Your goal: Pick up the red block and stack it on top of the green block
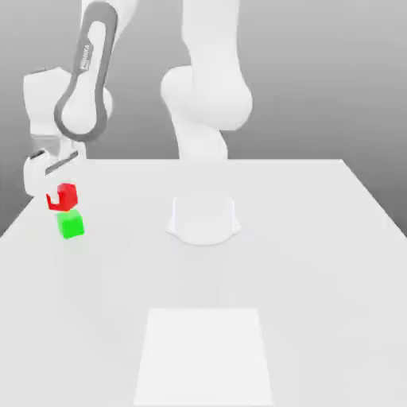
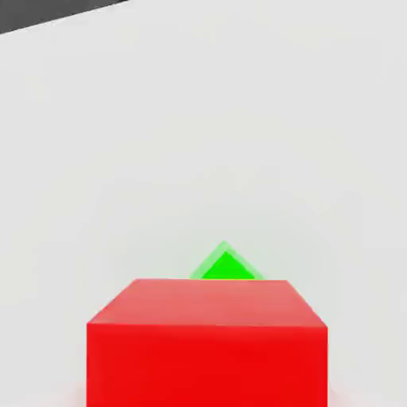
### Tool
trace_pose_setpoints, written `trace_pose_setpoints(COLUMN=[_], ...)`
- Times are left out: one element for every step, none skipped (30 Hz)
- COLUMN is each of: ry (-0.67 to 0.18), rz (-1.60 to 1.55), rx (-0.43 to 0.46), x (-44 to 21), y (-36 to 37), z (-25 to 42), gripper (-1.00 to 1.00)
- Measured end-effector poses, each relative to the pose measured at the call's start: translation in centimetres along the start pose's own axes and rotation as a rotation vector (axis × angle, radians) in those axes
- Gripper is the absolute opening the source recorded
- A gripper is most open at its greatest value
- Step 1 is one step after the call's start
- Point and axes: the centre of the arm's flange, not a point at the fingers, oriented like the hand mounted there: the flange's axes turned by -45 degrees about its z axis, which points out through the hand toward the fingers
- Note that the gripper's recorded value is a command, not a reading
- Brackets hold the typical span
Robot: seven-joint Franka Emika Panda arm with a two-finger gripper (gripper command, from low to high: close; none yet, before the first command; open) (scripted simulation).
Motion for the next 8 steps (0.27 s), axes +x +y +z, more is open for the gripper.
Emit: trace_pose_setpoints(ry=[0.000, -0.001, -0.001, -0.001, -0.001, -0.001, -0.001, -0.001], rz=[-0.001, -0.002, -0.002, -0.003, -0.003, -0.003, -0.004, -0.005], rx=[-0.002, -0.004, -0.006, -0.008, -0.010, -0.013, -0.016, -0.018], x=[0.0, -0.1, -0.1, -0.1, -0.2, -0.2, -0.2, -0.3], y=[0.0, 0.0, 0.0, 0.1, 0.1, 0.2, 0.2, 0.3], z=[0.2, 0.4, 0.7, 0.9, 1.1, 1.3, 1.5, 1.8], gripper=[-1.00, -1.00, -1.00, -1.00, -1.00, -1.00, -1.00, -1.00])
